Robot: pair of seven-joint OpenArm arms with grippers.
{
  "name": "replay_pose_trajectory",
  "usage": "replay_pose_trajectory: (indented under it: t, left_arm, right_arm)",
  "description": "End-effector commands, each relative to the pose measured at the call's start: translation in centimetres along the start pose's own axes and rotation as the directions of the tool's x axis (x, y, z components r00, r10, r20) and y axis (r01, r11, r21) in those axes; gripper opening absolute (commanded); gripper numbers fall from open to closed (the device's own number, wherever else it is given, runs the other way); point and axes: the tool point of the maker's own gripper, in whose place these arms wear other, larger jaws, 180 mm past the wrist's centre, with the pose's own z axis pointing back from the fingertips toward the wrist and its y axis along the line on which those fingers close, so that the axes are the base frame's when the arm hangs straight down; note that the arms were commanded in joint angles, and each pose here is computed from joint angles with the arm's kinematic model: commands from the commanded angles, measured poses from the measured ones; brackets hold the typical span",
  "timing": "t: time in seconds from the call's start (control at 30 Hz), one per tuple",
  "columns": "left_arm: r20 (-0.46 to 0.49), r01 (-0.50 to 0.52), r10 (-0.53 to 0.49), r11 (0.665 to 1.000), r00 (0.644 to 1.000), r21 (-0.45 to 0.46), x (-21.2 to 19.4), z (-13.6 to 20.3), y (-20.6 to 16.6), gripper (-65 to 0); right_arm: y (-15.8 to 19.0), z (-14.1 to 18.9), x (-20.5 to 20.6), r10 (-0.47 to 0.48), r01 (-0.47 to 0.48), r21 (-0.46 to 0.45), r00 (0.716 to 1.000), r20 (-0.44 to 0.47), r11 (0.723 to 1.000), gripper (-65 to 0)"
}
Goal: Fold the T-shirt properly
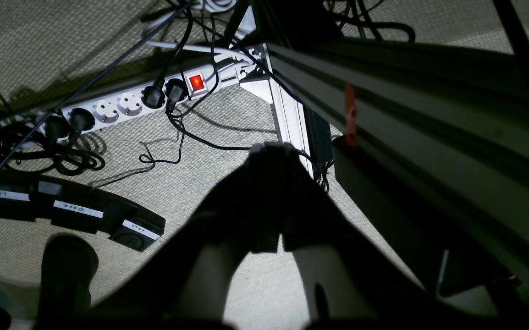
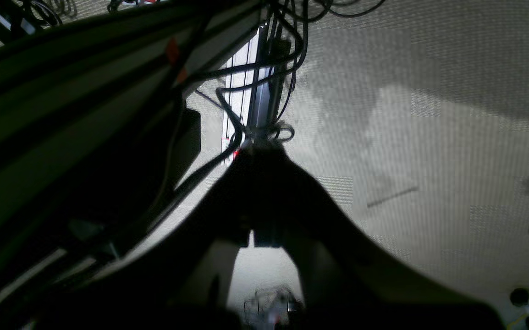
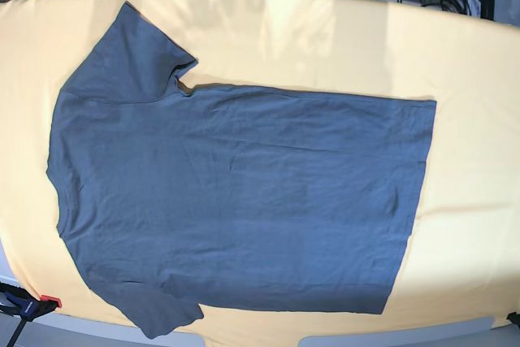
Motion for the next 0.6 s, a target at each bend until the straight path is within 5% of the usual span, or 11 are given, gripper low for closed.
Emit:
replay_pose_trajectory:
  t: [0.0,0.13,0.57]
  left_arm:
    - [-0.043,0.024,-0.026,0.999,0.999,-0.038,-0.9,0.0,-0.8,-65.0]
    - [-0.123,0.085,-0.098,0.99,0.988,-0.11,-3.3,0.5,-2.1,-65.0]
    - [-0.049,0.221,-0.232,0.962,0.972,-0.161,-7.0,6.6,-4.0,-65.0]
  right_arm:
    - [-0.3,0.1,-0.8,0.027,-0.027,-0.001,0.999,-0.042,1.0,-65.0]
    - [-0.7,0.4,-3.2,0.104,-0.108,-0.037,0.99,-0.098,0.993,-65.0]
    - [1.4,7.2,-9.3,0.289,-0.286,0.062,0.956,-0.051,0.956,-65.0]
